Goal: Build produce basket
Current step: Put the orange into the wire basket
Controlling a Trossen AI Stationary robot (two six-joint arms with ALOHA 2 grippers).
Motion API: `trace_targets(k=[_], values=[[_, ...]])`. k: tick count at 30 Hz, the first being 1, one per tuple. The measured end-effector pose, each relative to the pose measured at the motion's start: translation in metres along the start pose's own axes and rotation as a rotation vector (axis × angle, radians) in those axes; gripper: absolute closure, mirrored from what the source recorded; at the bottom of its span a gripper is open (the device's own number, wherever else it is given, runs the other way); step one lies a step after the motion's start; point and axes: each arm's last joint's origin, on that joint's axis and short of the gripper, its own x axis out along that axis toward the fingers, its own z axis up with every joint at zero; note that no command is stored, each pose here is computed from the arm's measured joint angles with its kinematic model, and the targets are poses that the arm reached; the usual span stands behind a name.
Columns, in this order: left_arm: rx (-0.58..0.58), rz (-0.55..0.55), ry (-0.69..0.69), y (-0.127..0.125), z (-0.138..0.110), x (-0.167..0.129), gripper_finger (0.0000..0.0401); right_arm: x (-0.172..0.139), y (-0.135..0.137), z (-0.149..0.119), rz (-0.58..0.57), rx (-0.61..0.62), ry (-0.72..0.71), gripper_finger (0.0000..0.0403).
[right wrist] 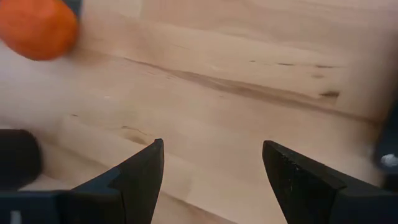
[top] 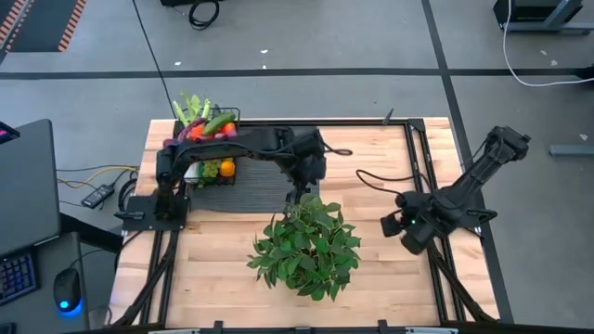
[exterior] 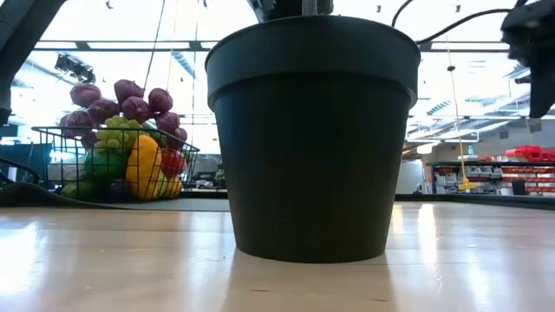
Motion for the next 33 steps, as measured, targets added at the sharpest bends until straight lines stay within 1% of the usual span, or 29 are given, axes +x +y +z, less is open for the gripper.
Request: trace_targets(k=[2, 5, 9, 12, 15, 19, 21, 24, 26, 28, 29, 31, 33], values=[[0.020, -0.036, 0.018, -0.005, -0.001, 0.005, 0.0144, -0.002, -0.002, -0.006, 0.038, 0.039, -0.028, 0.0127], [0.018, -0.093, 0.022, -0.008, 0.000, 0.015, 0.0144, -0.004, -0.002, -0.013, 0.085, 0.036, -0.028, 0.0127], [-0.005, -0.101, 0.044, -0.007, -0.001, 0.034, 0.0145, -0.003, -0.002, -0.019, 0.096, 0.012, -0.028, 0.0128], [-0.006, -0.088, 0.020, -0.008, 0.002, 0.043, 0.0145, -0.002, -0.002, -0.022, 0.089, -0.010, -0.032, 0.0129], [0.049, -0.072, -0.003, -0.013, 0.006, 0.052, 0.0144, -0.002, -0.004, -0.024, 0.093, -0.027, -0.030, 0.0129], [0.193, -0.045, -0.005, -0.025, 0.010, 0.059, 0.0141, -0.004, -0.003, -0.029, 0.138, -0.037, -0.021, 0.0129], [0.257, -0.057, 0.000, -0.029, 0.010, 0.066, 0.0137, -0.005, -0.002, -0.032, 0.177, -0.037, -0.022, 0.0129], [0.273, -0.076, 0.016, -0.030, 0.008, 0.082, 0.0128, -0.006, 0.001, -0.035, 0.233, -0.025, -0.042, 0.0129], [0.262, -0.088, 0.066, -0.028, 0.001, 0.091, 0.0121, -0.005, 0.003, -0.038, 0.261, -0.020, -0.050, 0.0129], [0.284, -0.081, 0.051, -0.025, 0.002, 0.101, 0.0115, -0.003, 0.005, -0.042, 0.273, -0.017, -0.048, 0.0129], [0.282, -0.080, 0.077, -0.024, -0.001, 0.106, 0.0112, -0.002, 0.006, -0.045, 0.276, -0.020, -0.045, 0.0129], [0.294, -0.059, 0.041, -0.022, 0.002, 0.112, 0.0107, 0.000, 0.010, -0.051, 0.293, -0.017, -0.027, 0.0129], [0.298, -0.045, 0.031, -0.022, 0.003, 0.111, 0.0101, 0.003, 0.012, -0.058, 0.301, -0.020, -0.009, 0.0129]])
